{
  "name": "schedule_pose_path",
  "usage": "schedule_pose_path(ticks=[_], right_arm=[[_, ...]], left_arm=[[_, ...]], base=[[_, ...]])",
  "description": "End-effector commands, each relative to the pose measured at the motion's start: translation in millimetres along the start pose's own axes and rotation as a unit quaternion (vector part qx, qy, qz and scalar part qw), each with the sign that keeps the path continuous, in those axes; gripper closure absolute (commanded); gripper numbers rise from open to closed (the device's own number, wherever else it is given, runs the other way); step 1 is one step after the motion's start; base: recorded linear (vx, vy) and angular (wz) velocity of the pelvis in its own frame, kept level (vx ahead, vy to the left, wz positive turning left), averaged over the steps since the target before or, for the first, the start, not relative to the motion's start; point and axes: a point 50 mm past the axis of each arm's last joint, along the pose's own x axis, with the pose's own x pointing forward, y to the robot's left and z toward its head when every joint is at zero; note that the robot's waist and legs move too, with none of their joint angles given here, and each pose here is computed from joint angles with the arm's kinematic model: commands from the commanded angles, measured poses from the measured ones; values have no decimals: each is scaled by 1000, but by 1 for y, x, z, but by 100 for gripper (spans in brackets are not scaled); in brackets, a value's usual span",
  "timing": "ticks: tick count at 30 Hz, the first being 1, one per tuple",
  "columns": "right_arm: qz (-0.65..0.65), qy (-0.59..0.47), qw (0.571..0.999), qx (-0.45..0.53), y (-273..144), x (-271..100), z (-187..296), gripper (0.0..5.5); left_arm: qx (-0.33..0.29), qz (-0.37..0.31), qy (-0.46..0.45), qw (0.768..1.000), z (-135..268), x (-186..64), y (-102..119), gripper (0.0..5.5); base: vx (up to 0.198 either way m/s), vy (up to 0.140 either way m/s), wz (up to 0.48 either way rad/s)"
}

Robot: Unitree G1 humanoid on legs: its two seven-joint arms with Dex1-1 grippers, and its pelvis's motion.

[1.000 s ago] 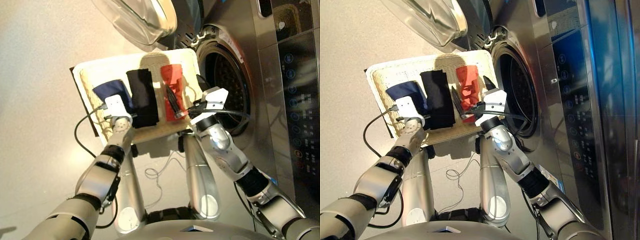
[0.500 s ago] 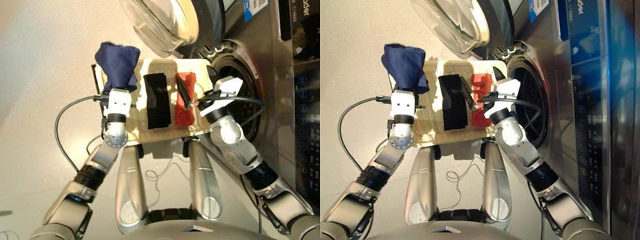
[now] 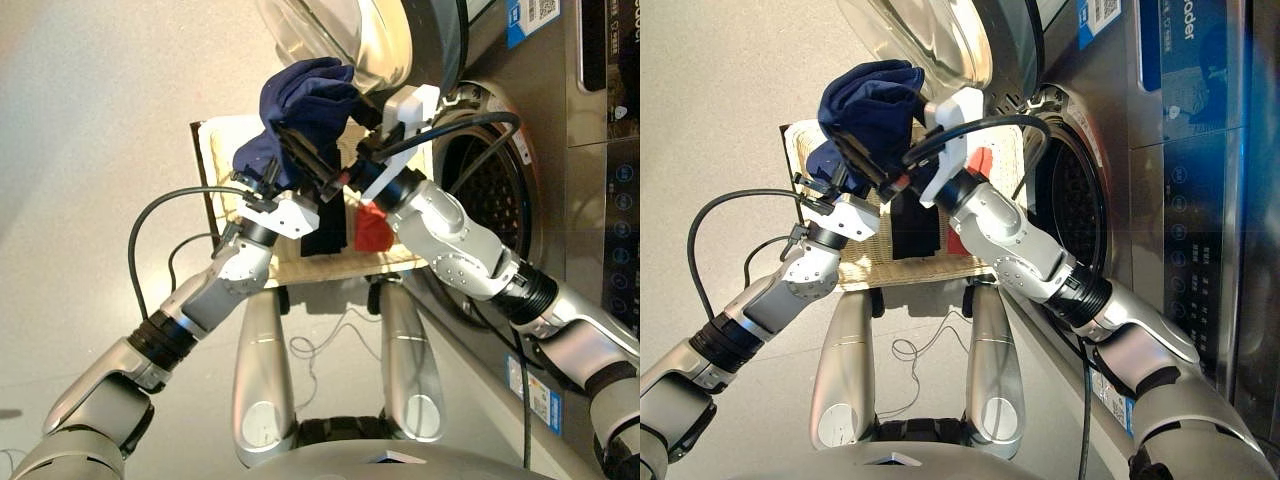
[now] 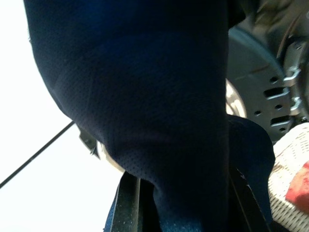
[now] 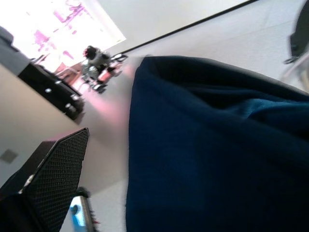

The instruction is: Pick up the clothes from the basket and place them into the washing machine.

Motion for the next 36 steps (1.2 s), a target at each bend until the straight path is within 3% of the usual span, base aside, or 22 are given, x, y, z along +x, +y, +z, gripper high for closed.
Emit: schedule_pose_path(ticks=[1,16,17,18,19,27,36], right_arm=[[86,-56,995,-15,23,12,36,0],[-5,-38,999,-10,2,9,16,0],[-15,-42,999,-12,0,8,17,155],[-22,-45,999,-17,-1,7,18,423],[-32,-49,998,-20,-4,5,18,550],[-149,-73,983,-77,-24,-17,6,550],[-317,-17,940,-124,-49,-80,-36,550]], left_arm=[[-20,3,-137,990,48,11,3,550],[-3,52,-197,979,70,21,15,550],[-3,55,-198,979,70,21,15,550],[-3,55,-197,979,70,21,15,550],[-3,57,-194,979,69,21,15,550],[-3,98,-158,983,57,16,14,550],[19,206,-109,972,41,5,28,550]], base=[[0,0,0],[0,0,0],[0,0,0],[0,0,0],[0,0,0],[0,0,0],[0,0,0]])
